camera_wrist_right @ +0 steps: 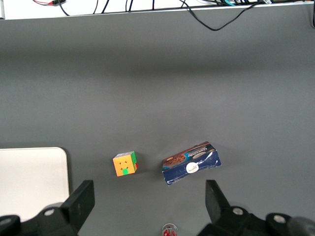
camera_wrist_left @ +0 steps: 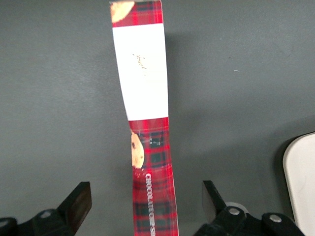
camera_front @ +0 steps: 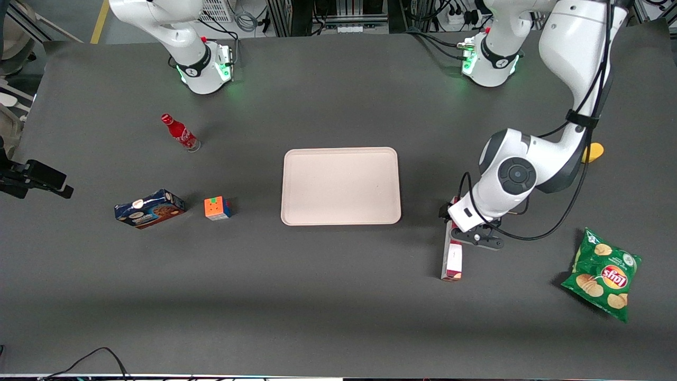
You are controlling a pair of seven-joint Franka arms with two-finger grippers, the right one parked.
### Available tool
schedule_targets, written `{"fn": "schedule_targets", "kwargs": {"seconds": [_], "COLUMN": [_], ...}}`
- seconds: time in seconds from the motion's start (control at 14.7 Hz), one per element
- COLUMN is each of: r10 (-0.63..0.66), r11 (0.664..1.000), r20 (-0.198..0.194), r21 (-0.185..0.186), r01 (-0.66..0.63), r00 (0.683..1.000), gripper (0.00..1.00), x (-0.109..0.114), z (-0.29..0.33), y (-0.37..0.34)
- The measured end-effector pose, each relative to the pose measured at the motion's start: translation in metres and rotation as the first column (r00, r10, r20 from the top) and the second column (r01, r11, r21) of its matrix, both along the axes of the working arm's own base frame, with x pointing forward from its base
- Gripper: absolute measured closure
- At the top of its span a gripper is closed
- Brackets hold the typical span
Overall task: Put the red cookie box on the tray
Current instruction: 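Close the left gripper around the cookie box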
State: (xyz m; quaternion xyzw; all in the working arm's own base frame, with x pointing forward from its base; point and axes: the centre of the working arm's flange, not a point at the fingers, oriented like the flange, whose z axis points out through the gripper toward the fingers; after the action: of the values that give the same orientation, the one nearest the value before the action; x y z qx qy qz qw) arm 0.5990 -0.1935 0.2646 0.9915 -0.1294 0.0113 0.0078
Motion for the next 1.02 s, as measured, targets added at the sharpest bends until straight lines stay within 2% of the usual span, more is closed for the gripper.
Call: {"fn": "schedule_targets", "kwargs": {"seconds": [0.27,0.48,0.61,0.68,0.89,1.02], "r10": [-0.026,-0.030,-0.030,-0.029,-0.037,-0.040], "r11": [1.000,1.000,0.999,1.000,0.999,0.999], "r20": [0.002,0.026,0.034,0.037,0.048,0.056], "r21": [0.008,-0.006,-0.011,-0.009,0.003,0.005], "r01": [0.026,0.030,0.030,0.030,0.037,0.040], "r00": [1.000,0.999,0.999,0.999,0.998,0.998], "gripper": [0.00,0.05,0.25,0.39,0.71,0.84], "x": [0.004,0.009,0.011,0.013,0.019,0.023], "z": [-0.020,-0.027,-0.033,-0.035,-0.038,-0.035], "y": [-0.004,-0.007,-0.007,-0.005,-0.001,-0.001]}}
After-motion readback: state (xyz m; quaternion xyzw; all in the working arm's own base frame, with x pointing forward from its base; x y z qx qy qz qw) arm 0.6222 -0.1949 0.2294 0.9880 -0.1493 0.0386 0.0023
